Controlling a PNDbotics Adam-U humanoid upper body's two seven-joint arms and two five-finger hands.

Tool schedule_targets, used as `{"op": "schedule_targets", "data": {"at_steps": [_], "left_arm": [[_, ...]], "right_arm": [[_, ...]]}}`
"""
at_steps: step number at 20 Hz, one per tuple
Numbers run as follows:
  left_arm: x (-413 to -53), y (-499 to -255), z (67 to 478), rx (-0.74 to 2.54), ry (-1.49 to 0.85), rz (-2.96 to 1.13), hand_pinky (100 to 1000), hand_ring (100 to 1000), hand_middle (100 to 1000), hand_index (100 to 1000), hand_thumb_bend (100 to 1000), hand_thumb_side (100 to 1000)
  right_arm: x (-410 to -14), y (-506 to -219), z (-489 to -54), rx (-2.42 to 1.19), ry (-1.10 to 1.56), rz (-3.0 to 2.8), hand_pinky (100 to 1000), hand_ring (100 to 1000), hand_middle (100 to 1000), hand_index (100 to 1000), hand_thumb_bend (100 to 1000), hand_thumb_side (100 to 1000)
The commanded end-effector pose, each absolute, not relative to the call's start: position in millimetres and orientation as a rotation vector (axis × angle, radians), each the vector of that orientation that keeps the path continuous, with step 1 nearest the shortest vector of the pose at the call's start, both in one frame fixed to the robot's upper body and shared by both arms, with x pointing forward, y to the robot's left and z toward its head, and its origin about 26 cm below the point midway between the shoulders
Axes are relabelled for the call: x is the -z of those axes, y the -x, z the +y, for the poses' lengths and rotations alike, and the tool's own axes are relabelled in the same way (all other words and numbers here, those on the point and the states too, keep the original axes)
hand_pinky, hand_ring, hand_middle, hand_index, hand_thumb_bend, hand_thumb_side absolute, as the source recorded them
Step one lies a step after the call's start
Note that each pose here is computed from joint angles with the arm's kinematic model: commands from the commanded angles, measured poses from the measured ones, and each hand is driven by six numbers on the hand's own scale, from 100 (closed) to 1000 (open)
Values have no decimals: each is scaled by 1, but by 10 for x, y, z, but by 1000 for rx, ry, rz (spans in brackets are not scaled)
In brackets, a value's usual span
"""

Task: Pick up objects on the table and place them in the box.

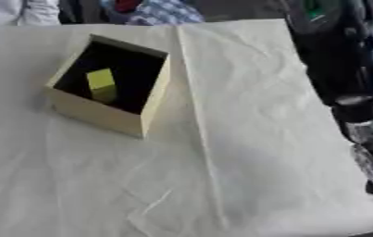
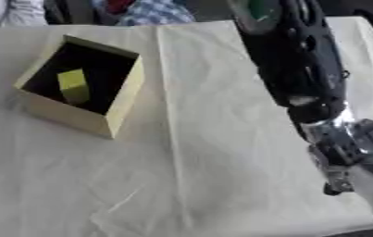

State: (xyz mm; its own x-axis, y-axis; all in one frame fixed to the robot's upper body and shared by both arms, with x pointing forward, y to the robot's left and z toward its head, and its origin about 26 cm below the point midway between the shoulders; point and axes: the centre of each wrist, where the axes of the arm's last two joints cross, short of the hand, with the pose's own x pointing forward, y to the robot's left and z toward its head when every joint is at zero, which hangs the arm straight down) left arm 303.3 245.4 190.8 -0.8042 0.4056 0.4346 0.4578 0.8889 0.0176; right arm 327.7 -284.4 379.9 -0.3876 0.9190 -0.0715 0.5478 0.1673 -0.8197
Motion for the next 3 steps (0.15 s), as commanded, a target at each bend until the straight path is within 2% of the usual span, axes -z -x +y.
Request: {"op": "schedule_targets", "data": {"at_steps": [1, 3], "left_arm": [[-1965, -2997, 2532, 197, 573, -2646, 703, 871, 905, 655, 100, 683], [-1946, -2990, 2552, 191, 548, -2641, 703, 873, 907, 654, 100, 684]], "right_arm": [[-3997, -2973, -3006, -1009, 1488, -2068, 626, 658, 526, 727, 100, 425], [-3989, -2845, -3075, -950, 1506, -2083, 617, 657, 527, 726, 100, 434]]}}
